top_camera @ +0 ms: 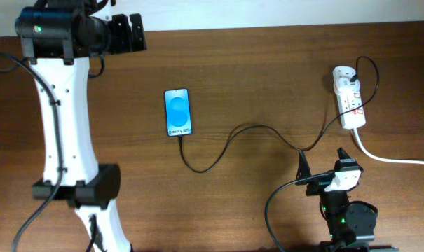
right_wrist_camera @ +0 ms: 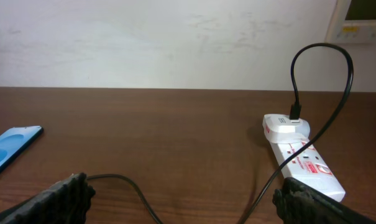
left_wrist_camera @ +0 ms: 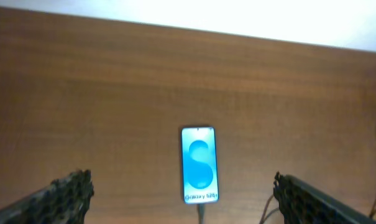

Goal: Plug charger to phone and switch on socket

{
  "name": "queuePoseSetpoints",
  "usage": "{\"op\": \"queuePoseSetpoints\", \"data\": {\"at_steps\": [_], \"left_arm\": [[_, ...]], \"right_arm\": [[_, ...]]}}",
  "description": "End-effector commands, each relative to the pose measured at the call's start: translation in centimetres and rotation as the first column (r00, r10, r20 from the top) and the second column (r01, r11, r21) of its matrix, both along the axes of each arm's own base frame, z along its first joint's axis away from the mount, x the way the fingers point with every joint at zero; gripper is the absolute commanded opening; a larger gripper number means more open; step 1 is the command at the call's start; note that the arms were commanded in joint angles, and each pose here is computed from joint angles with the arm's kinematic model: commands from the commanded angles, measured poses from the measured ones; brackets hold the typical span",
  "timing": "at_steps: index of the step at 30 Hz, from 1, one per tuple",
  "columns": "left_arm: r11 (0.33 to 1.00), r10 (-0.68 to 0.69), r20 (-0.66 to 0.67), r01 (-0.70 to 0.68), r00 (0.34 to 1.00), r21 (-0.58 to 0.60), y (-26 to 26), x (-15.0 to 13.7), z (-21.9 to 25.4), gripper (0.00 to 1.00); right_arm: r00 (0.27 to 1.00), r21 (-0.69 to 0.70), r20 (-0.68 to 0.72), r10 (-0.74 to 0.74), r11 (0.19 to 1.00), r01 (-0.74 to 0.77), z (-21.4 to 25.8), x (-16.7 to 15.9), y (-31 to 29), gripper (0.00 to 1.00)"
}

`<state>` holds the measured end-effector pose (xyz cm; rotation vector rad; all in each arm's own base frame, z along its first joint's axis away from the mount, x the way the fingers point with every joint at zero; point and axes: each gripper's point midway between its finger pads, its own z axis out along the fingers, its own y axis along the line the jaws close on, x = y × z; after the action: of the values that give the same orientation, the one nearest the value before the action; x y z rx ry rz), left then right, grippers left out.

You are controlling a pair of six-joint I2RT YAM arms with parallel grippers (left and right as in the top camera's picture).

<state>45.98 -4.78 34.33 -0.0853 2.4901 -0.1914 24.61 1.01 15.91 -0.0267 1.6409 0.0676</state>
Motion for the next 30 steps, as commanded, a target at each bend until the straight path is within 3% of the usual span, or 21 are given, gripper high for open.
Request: {"op": "queuePoseSetpoints", "data": {"at_steps": [1,4,7,13,18,21,25,30], "left_arm": [[0.996,-0.064,0.078,0.058,0.995,0.072,0.8,-2.8,1.2,0.99],[0.987,-0.107,0.104,0.093,0.989,0.129,1.8,-5.5,-1.5,0.99],[0.988,-0.063,0.146,0.040,0.987,0.151,3.7,-9.2,-2.6,0.99],[0.983,-0.026,0.364,-0.042,0.931,0.177,4.8,-14.1,-4.3,0.99],[0.984,-0.025,0.611,-0.089,0.792,0.155,4.9,-18.6,-8.0,0.99],[0.974,-0.074,0.682,-0.095,0.728,0.208,4.9,-19.9,-10.4,0.99],[0.964,-0.116,0.805,-0.129,0.582,0.231,4.8,-20.4,-11.9,0.99],[0.932,-0.202,0.814,-0.148,0.544,0.330,4.8,-21.0,-13.1,0.99]], "right_arm": [[1.000,0.006,-0.004,-0.021,1.000,0.021,-0.2,0.0,-0.4,0.98],[1.000,0.006,-0.004,-0.021,1.000,0.021,-0.2,0.0,-0.4,0.98],[1.000,0.006,-0.004,-0.021,1.000,0.021,-0.2,0.0,-0.4,0.98],[1.000,0.006,-0.004,-0.021,1.000,0.021,-0.2,0.0,-0.4,0.98],[1.000,0.006,-0.004,-0.021,1.000,0.021,-0.2,0.0,-0.4,0.98],[1.000,0.006,-0.004,-0.021,1.000,0.021,-0.2,0.0,-0.4,0.98],[1.000,0.006,-0.004,-0.021,1.000,0.021,-0.2,0.0,-0.4,0.98],[1.000,0.006,-0.004,-0.021,1.000,0.021,-0.2,0.0,-0.4,0.98]]}}
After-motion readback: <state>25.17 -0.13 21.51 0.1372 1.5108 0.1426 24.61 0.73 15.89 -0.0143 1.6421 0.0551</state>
